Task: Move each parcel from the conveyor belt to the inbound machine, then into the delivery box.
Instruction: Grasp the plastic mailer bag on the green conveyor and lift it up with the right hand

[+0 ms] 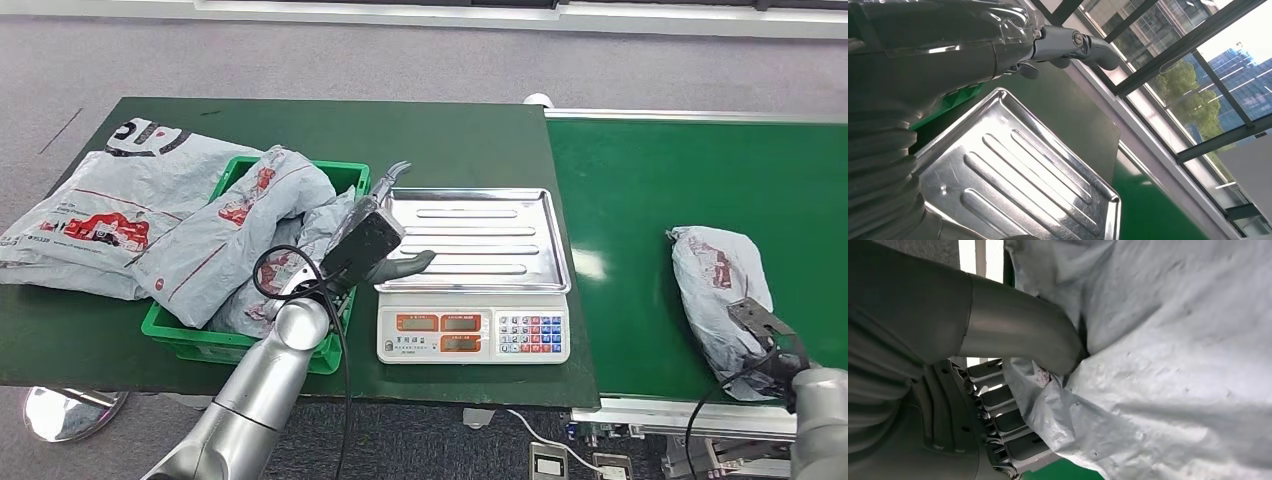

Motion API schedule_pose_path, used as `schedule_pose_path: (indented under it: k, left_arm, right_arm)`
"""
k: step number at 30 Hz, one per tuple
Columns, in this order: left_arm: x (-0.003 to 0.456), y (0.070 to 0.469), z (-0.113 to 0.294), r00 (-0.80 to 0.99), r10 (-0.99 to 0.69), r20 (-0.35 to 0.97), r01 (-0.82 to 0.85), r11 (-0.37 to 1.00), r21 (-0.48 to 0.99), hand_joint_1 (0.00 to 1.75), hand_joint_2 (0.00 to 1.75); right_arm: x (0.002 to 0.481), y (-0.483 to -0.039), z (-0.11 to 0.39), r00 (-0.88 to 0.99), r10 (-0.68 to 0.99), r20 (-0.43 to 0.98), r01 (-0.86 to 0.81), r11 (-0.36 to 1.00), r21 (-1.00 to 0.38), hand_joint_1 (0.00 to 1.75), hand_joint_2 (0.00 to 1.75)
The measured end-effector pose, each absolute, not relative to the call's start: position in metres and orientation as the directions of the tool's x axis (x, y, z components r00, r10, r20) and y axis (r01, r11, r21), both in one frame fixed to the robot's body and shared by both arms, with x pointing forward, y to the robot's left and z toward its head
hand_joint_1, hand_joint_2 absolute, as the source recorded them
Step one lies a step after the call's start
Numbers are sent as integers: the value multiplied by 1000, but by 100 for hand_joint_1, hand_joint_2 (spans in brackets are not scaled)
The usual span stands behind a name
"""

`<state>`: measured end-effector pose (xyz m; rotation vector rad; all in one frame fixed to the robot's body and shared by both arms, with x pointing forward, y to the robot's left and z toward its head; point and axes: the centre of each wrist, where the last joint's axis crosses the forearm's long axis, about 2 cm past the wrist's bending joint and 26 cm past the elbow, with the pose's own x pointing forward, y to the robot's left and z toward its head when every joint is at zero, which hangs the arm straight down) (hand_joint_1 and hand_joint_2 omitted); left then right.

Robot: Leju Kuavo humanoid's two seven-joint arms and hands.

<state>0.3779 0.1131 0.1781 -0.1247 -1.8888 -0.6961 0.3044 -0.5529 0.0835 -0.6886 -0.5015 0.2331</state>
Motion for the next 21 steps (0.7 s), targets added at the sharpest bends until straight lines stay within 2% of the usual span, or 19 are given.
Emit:
schedule_pose_path:
  k: [4, 11, 13, 15, 21]
  left_arm:
    - [378, 112, 179, -427, -232, 874, 394, 822, 410, 0, 175]
    - [377, 112, 179, -422, -238, 875, 391, 823, 412, 0, 175]
    - [375, 112, 180, -424, -242, 873, 382, 826, 415, 0, 175]
    - [374, 113, 180, -426, -248, 870, 373, 828, 419, 0, 175]
    - [374, 114, 180, -428, -254, 867, 368, 828, 424, 0, 175]
  right_arm:
    - [300, -554, 80, 849, 365, 382, -30, 756, -654, 175, 175]
    - [301, -554, 82, 796, 394, 459, 79, 685, -724, 175, 175]
    - [314, -545, 101, 699, 422, 577, 278, 583, -763, 175, 175]
    - [323, -534, 129, 582, 458, 672, 477, 477, -738, 175, 175]
    - [326, -523, 157, 499, 517, 696, 566, 413, -713, 175, 175]
